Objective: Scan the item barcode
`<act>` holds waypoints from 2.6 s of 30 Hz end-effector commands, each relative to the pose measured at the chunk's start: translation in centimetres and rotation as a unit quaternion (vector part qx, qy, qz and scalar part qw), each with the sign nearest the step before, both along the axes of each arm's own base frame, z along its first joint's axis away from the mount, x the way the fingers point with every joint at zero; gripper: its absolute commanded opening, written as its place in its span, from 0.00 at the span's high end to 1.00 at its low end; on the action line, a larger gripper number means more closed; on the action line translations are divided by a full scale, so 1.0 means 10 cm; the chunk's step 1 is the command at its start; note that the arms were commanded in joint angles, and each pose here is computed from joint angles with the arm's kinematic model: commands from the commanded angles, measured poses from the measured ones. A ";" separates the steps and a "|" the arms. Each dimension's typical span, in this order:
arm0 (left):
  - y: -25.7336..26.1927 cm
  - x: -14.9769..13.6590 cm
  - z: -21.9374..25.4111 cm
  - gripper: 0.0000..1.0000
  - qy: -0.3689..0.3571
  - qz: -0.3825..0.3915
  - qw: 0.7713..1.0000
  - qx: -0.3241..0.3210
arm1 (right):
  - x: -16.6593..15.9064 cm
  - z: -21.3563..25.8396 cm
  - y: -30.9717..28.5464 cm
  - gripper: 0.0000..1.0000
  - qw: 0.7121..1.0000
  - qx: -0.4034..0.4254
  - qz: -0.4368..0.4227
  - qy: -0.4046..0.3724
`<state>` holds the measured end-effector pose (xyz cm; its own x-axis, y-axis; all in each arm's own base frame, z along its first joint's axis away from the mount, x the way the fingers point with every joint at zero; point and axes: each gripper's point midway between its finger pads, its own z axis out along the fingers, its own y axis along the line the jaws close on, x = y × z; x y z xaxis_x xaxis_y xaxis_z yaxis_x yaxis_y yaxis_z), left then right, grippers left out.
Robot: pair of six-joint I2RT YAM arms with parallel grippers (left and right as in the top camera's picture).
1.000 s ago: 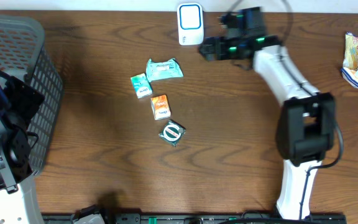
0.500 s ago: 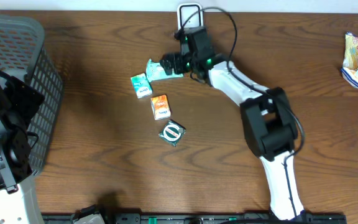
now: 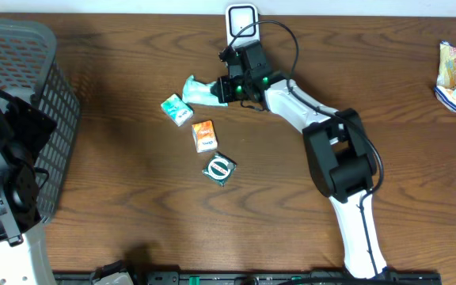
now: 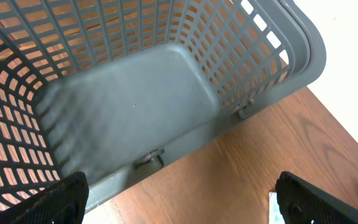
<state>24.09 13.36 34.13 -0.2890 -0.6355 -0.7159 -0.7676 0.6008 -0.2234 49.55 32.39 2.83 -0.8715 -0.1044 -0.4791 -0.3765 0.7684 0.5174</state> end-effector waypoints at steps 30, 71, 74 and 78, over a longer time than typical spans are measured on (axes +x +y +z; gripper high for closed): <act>0.01 -0.01 0.00 0.05 0.000 0.007 1.000 -0.001 | -0.71 0.90 -2.23 0.99 0.748 -0.660 -0.052 -0.057; 0.01 -0.01 0.00 0.05 0.000 0.007 1.000 -0.001 | -0.98 0.35 -1.85 0.12 0.971 -0.144 0.025 0.189; 0.01 -0.01 0.00 0.05 0.000 0.007 1.000 -0.001 | -0.96 0.43 -2.06 0.09 0.973 -0.084 -0.006 0.215; 0.01 -0.01 0.00 0.05 0.000 0.007 1.000 -0.001 | -1.03 0.40 -2.41 0.01 0.966 -0.096 -0.024 0.237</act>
<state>24.09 13.36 34.13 -0.2888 -0.6354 -0.7161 -0.7675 0.6008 -0.2236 39.28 9.06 5.82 -0.9917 -0.1285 0.0106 -0.1130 0.9054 0.4092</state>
